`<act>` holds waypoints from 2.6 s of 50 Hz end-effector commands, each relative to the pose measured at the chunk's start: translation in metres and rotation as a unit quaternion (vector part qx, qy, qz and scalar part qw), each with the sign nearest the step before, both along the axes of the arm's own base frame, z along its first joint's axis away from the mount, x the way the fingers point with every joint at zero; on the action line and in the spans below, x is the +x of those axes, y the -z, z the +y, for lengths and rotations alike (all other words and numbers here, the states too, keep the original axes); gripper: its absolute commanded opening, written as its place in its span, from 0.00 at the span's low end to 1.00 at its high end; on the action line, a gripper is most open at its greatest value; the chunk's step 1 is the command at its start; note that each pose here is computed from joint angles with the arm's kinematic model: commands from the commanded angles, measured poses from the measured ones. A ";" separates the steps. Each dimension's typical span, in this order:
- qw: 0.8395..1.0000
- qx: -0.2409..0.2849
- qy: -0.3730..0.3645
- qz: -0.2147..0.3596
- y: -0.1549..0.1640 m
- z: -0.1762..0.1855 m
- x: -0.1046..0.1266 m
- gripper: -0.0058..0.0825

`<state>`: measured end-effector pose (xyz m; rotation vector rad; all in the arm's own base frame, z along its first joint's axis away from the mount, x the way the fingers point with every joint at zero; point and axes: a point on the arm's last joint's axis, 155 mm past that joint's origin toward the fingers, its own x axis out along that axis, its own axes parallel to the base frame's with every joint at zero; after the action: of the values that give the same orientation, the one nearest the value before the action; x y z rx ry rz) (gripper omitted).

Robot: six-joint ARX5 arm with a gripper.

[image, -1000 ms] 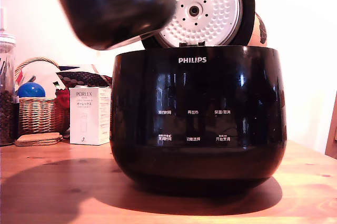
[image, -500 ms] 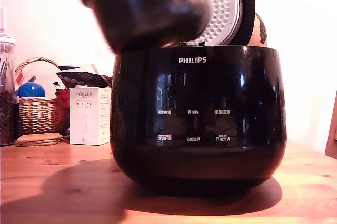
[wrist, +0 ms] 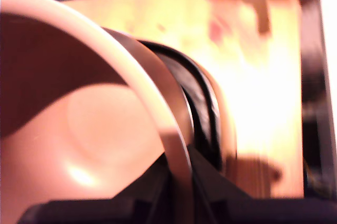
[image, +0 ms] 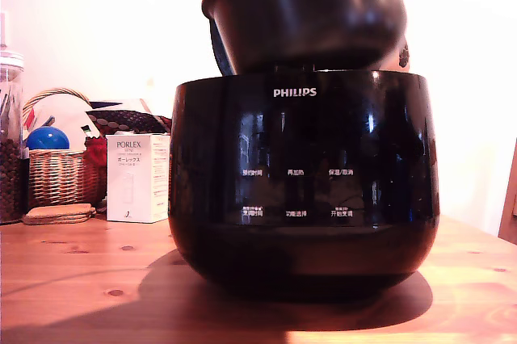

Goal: Place the pot you are holding inside the rice cooker

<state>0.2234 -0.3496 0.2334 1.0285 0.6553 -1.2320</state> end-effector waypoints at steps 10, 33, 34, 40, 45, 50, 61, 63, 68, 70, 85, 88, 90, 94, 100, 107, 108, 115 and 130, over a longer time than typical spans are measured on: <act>0.995 0.022 0.072 -0.064 -0.007 0.003 0.020 0.04; 0.982 0.091 0.146 -0.073 0.008 0.034 0.029 0.04; 0.982 0.091 0.149 -0.074 0.008 0.034 0.028 0.04; 0.981 0.084 0.161 -0.069 0.009 0.031 0.025 0.04; 0.981 0.081 0.167 -0.058 0.013 0.029 0.022 0.04; 0.981 0.083 0.168 -0.048 0.018 0.027 0.021 0.04; 0.981 0.088 0.168 -0.025 0.033 0.022 0.021 0.04; 0.982 0.090 0.167 -0.022 0.036 0.022 0.023 0.04; 0.982 0.093 0.162 -0.014 0.042 0.022 0.025 0.04; 0.982 0.094 0.160 -0.011 0.044 0.023 0.027 0.04; 0.984 0.089 0.156 -0.003 0.046 0.024 0.030 0.04; 0.984 0.087 0.158 -0.002 0.046 0.023 0.029 0.04; 0.984 0.086 0.158 -0.002 0.045 0.023 0.029 0.04; 0.984 0.085 0.156 -0.007 0.045 0.022 0.031 0.04; 0.984 0.085 0.157 -0.006 0.045 0.022 0.031 0.10; 0.984 0.087 0.156 -0.007 0.045 0.022 0.031 0.16; 0.984 0.087 0.156 -0.007 0.045 0.022 0.031 0.16; 0.984 0.089 0.155 -0.008 0.045 0.023 0.032 0.16; 0.983 0.102 0.150 -0.012 0.047 0.028 0.034 0.22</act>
<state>0.2526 -0.3202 0.1765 1.3470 0.6667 -1.4518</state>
